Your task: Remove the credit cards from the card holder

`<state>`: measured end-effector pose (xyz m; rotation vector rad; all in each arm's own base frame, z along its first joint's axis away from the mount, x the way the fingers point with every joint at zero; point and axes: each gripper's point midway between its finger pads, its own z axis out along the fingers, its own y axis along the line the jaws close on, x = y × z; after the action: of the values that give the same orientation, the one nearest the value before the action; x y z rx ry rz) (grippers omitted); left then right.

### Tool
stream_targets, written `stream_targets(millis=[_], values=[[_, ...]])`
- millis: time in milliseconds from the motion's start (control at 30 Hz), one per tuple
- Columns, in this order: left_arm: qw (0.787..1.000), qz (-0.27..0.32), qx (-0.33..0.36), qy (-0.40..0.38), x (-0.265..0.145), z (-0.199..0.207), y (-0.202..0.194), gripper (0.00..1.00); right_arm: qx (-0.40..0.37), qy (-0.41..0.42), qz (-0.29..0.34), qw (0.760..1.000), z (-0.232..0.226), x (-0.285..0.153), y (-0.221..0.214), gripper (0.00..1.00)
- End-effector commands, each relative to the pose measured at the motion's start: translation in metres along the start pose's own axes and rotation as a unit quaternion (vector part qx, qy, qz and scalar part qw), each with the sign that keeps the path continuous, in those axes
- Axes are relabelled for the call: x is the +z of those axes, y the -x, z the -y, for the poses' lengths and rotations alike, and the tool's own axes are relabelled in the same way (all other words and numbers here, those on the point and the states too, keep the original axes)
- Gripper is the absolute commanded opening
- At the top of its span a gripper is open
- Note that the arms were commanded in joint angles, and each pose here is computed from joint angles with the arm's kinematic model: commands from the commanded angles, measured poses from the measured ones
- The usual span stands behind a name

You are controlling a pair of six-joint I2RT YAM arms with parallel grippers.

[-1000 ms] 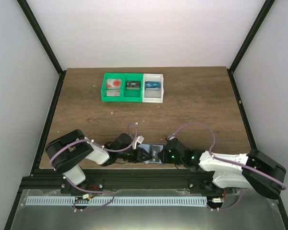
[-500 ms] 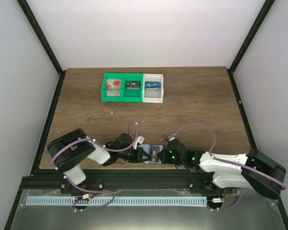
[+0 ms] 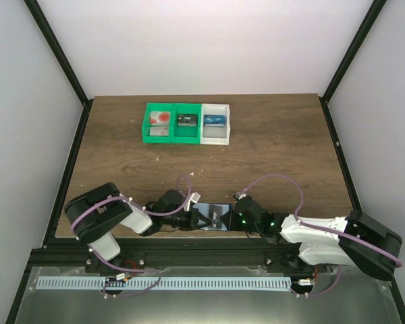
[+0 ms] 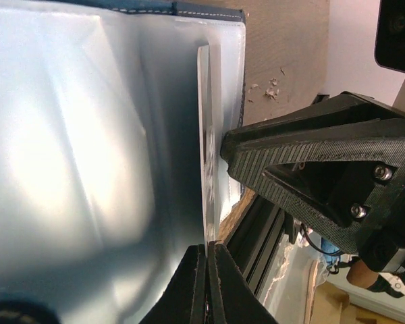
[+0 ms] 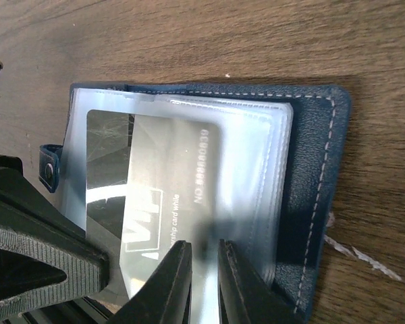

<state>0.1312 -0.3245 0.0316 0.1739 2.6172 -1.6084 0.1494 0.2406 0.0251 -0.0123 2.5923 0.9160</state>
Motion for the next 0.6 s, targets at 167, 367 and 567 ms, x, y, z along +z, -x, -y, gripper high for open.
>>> stream_targets(millis=[167,367,567], values=[[1.000,0.015,-0.005,0.006,-0.015,-0.008,-0.002,0.00,0.005,-0.044,-0.027,0.999,0.028,0.001,-0.019,0.14],[0.999,0.038,-0.005,0.018,-0.031,-0.013,0.001,0.00,0.004,-0.038,-0.031,0.999,0.026,0.001,-0.021,0.14],[0.997,0.060,0.003,0.038,-0.047,-0.014,0.008,0.00,-0.005,-0.031,-0.027,0.999,0.020,-0.001,-0.017,0.14]])
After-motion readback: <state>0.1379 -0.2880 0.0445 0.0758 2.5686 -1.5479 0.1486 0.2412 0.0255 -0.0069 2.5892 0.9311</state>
